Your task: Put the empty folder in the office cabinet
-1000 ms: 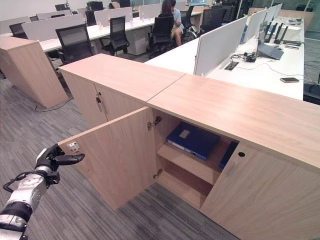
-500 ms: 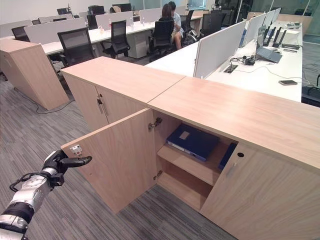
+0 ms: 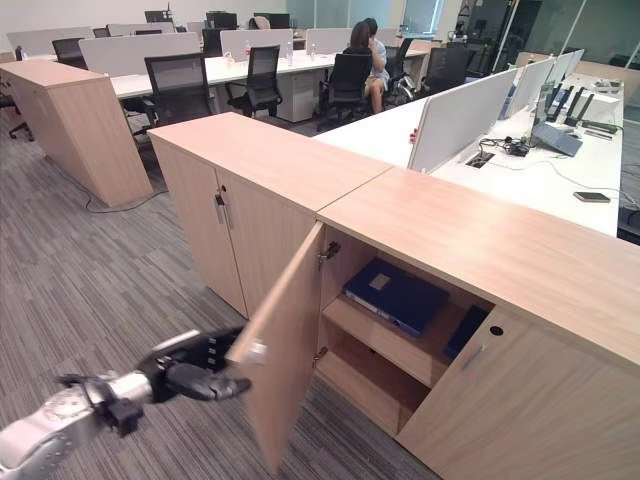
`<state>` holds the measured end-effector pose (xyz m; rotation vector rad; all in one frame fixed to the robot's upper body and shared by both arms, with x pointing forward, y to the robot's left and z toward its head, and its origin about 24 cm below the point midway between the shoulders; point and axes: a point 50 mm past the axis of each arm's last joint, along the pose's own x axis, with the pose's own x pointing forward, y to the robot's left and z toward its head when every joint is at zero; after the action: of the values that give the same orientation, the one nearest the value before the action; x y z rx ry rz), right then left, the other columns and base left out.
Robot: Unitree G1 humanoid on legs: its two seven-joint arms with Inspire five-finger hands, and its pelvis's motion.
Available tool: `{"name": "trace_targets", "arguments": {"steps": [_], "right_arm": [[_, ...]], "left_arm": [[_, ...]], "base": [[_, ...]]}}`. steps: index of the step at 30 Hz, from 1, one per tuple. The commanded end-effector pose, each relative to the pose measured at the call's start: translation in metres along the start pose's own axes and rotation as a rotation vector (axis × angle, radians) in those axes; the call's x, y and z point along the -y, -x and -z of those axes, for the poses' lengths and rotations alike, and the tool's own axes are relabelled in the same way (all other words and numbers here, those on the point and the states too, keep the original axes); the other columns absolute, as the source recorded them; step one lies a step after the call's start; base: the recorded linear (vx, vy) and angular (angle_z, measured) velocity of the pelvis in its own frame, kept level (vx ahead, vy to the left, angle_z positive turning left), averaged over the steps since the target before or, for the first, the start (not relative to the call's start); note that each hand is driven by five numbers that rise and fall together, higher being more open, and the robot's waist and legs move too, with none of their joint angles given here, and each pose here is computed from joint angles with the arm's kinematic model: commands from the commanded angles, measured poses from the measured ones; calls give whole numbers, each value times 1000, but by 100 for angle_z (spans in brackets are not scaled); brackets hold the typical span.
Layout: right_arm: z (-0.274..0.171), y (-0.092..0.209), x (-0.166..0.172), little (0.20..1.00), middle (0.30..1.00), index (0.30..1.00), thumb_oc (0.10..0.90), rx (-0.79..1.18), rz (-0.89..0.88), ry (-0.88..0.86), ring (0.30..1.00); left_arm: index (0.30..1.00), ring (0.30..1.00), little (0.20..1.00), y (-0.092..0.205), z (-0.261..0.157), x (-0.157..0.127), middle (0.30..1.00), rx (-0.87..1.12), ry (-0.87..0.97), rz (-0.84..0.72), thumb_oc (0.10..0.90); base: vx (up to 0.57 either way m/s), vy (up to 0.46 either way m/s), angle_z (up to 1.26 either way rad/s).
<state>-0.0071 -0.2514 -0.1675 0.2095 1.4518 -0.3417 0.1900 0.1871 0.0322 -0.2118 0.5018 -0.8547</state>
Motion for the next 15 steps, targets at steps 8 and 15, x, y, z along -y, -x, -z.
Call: {"name": "trace_targets", "arguments": {"steps": [8, 15], "right_arm": [[-24, -3, -18, 900, 900, 900, 800, 54, -59, 116, 900], [-21, -4, -19, 900, 900, 900, 800, 42, -47, 75, 900]], "left_arm": [[900, 900, 900, -7, -70, 17, 900, 445, 104, 223, 800], [900, 900, 900, 4, -36, -16, 900, 621, 315, -104, 800]], "base": [[-4, -7, -5], [-7, -4, -2]]}}
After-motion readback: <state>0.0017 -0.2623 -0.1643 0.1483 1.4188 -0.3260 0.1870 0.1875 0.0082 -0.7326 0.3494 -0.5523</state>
